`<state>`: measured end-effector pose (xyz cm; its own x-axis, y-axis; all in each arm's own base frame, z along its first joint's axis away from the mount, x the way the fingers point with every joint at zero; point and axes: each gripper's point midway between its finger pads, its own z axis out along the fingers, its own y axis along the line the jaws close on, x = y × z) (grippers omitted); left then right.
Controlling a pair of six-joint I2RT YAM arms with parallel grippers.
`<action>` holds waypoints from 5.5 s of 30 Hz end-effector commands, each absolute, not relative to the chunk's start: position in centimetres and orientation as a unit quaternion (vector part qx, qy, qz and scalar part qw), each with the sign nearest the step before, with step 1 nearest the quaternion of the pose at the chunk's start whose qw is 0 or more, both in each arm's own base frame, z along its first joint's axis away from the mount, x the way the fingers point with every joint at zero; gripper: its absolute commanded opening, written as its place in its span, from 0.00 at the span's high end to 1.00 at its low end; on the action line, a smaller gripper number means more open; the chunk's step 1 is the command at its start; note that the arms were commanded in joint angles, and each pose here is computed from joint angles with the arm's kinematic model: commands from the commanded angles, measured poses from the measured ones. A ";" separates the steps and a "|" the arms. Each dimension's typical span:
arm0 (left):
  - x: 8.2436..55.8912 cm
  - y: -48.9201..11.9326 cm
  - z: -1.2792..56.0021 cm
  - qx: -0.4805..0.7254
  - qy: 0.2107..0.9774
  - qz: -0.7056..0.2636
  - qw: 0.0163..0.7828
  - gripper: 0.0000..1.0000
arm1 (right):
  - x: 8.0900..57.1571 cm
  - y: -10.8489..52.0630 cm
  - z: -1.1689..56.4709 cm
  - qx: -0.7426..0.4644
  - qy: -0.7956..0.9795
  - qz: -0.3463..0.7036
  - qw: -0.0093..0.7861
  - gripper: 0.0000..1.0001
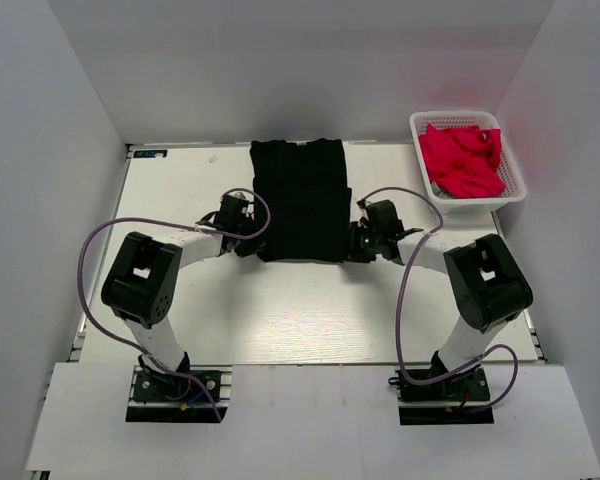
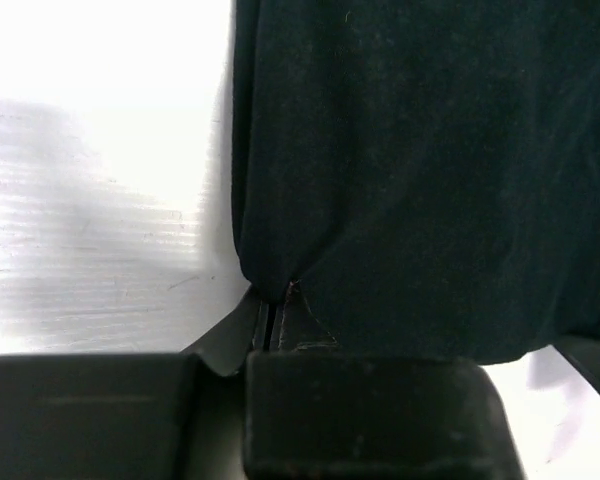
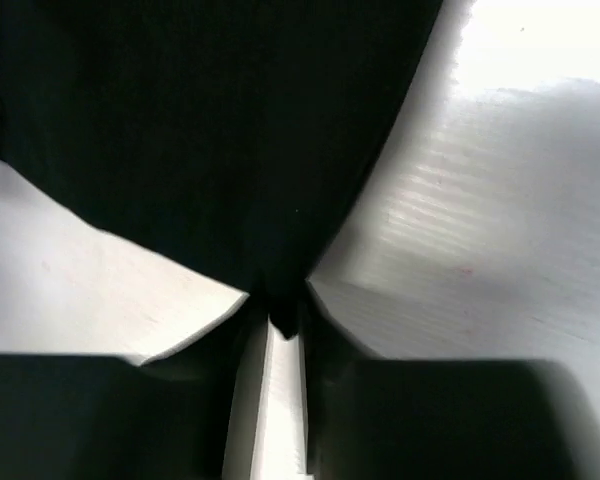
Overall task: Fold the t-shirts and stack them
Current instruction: Grab one side of the 2/3 rectangular tshirt with both arms, then fold the long partially folded tshirt into a neat square, then put the neatly folded tshirt into the corner of the board with the left arm
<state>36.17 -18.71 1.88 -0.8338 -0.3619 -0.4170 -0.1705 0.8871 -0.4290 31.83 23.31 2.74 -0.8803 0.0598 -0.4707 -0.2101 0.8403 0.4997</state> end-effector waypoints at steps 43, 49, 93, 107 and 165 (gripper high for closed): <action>31.0 -17.7 21.1 -0.183 0.909 -0.220 0.305 1.00 | 32.1 23.0 23.9 -0.091 0.861 0.393 0.311 1.00; 36.0 -17.0 21.8 -0.207 0.899 -0.181 0.341 1.00 | 36.0 22.1 21.9 -0.068 0.871 0.373 0.313 1.00; 47.4 -25.3 7.9 -0.048 0.921 -0.303 0.238 0.00 | 40.5 25.1 9.8 -0.070 0.882 0.393 0.249 0.09; 46.3 -18.1 0.6 -0.116 0.965 -0.157 0.176 0.00 | 41.9 24.0 1.8 -0.050 0.925 0.320 0.198 0.09; 59.7 15.4 7.6 -0.134 0.892 0.294 0.318 1.00 | 38.6 17.3 16.0 -0.074 0.897 0.190 0.392 0.09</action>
<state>58.52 13.84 4.40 -0.7796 -0.1399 -0.6105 -0.4354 0.8218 0.3676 35.99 16.81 13.76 -0.7422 0.0034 -0.6702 -0.2581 0.9214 0.2904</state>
